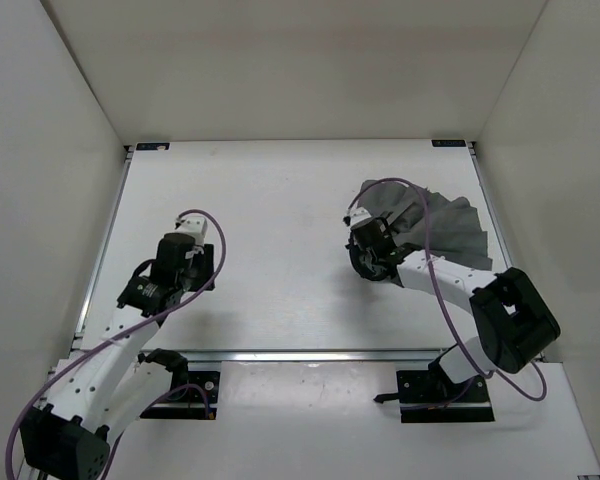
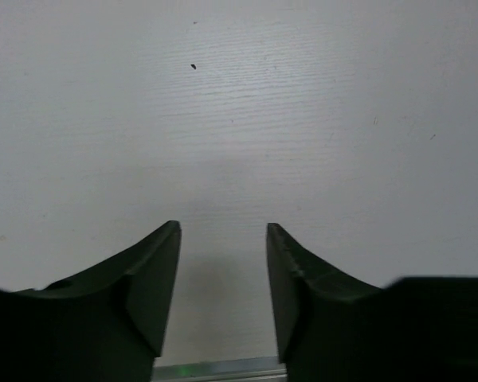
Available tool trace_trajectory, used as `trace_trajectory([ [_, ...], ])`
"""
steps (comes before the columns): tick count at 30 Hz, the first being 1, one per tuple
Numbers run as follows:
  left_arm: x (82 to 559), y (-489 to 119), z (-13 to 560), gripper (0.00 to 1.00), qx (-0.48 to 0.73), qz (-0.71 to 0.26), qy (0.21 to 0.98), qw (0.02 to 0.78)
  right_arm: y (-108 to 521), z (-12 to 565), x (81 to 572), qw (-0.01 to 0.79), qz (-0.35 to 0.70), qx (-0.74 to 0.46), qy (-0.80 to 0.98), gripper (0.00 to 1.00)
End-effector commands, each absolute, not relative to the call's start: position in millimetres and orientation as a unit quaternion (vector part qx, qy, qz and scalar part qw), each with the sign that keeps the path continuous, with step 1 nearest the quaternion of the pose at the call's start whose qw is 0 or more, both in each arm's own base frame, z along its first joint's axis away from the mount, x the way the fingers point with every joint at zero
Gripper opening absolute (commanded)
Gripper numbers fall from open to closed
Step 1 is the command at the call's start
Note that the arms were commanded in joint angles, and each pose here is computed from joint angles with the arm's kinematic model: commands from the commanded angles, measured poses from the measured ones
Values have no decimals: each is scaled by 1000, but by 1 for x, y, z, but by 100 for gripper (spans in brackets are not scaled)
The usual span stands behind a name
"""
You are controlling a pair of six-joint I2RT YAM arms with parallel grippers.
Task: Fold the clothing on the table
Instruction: Grab the skirt from the pile, then flatten the skirt out
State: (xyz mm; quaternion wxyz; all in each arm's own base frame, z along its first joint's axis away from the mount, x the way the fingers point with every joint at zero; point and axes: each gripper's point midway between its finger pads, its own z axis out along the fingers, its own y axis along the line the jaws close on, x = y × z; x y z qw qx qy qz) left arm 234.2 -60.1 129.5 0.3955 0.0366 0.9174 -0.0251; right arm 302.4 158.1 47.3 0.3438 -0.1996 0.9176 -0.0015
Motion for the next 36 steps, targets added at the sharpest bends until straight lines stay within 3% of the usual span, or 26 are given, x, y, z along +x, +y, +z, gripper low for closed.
trace_trajectory([
  [1,240,-58,148,54,21,-40,893,448,221,105,293,384,138,-257,876,0],
  [4,242,-57,162,55,14,-63,875,480,254,141,235,325,299,-282,852,0],
  [6,243,-67,167,55,19,-93,869,485,242,155,206,308,322,-277,852,0],
  [10,253,-99,162,53,40,-146,871,468,156,135,188,259,252,-116,925,0],
  [14,278,-147,182,53,71,-220,852,470,53,152,193,293,139,51,945,0],
  [16,291,-168,194,55,81,-246,841,475,30,155,191,292,74,76,950,0],
  [18,314,-192,207,52,101,-256,833,480,38,156,192,286,77,66,953,0],
  [22,342,-226,202,49,127,-284,833,457,112,165,186,278,249,-40,927,0],
  [27,368,-220,201,51,100,-297,830,462,200,231,173,334,430,-217,810,0],
  [29,372,-218,201,51,110,-280,835,461,222,252,156,303,490,-284,767,0],
  [36,379,-241,218,58,145,-309,814,470,232,256,100,262,515,-373,725,0],
])
